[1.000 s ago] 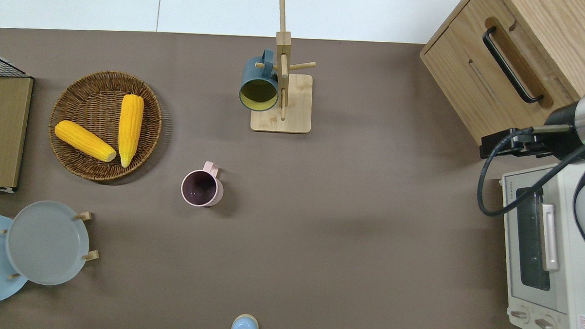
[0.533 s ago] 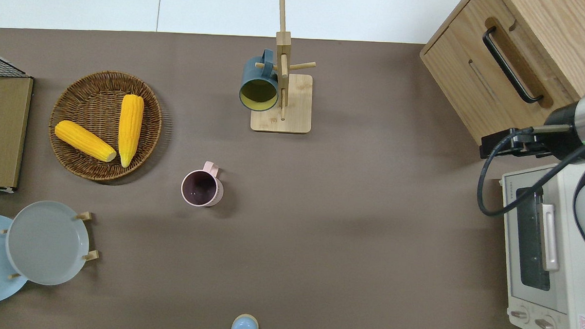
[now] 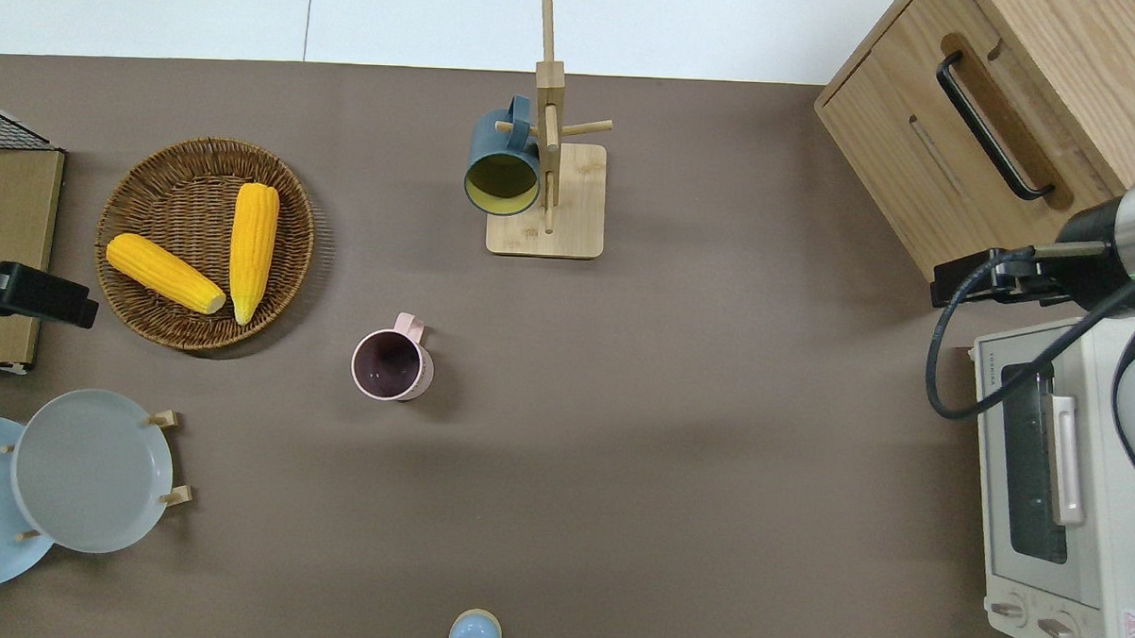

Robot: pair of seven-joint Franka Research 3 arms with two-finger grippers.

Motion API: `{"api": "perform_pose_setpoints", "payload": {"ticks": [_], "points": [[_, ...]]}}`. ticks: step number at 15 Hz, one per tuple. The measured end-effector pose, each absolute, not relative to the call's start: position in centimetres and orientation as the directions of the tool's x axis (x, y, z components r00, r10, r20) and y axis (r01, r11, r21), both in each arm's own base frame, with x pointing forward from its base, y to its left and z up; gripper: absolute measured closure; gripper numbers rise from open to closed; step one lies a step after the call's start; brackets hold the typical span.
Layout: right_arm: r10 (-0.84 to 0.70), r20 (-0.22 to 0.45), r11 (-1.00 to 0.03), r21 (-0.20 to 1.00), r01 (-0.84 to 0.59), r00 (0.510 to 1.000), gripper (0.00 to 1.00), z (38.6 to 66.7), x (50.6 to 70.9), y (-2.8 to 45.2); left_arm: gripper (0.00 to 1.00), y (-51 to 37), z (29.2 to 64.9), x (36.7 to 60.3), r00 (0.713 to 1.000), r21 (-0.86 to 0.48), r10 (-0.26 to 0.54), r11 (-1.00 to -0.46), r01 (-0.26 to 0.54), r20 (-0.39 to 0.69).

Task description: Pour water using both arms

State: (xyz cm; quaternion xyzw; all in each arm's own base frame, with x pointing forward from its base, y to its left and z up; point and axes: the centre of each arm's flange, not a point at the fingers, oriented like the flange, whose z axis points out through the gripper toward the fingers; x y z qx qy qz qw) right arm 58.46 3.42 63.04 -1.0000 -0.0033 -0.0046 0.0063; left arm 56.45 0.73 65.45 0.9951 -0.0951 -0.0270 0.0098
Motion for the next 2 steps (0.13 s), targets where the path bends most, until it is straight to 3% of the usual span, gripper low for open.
{"api": "perform_pose_setpoints", "payload": {"ticks": [2], "points": [[0.006,0.009,-1.0,-0.013,0.007,1.0,0.0,63.04,58.46,3.42,0.0,0.1,65.66,56.25,0.978,0.025,-0.2,-0.98,-0.199,-0.053]]}}
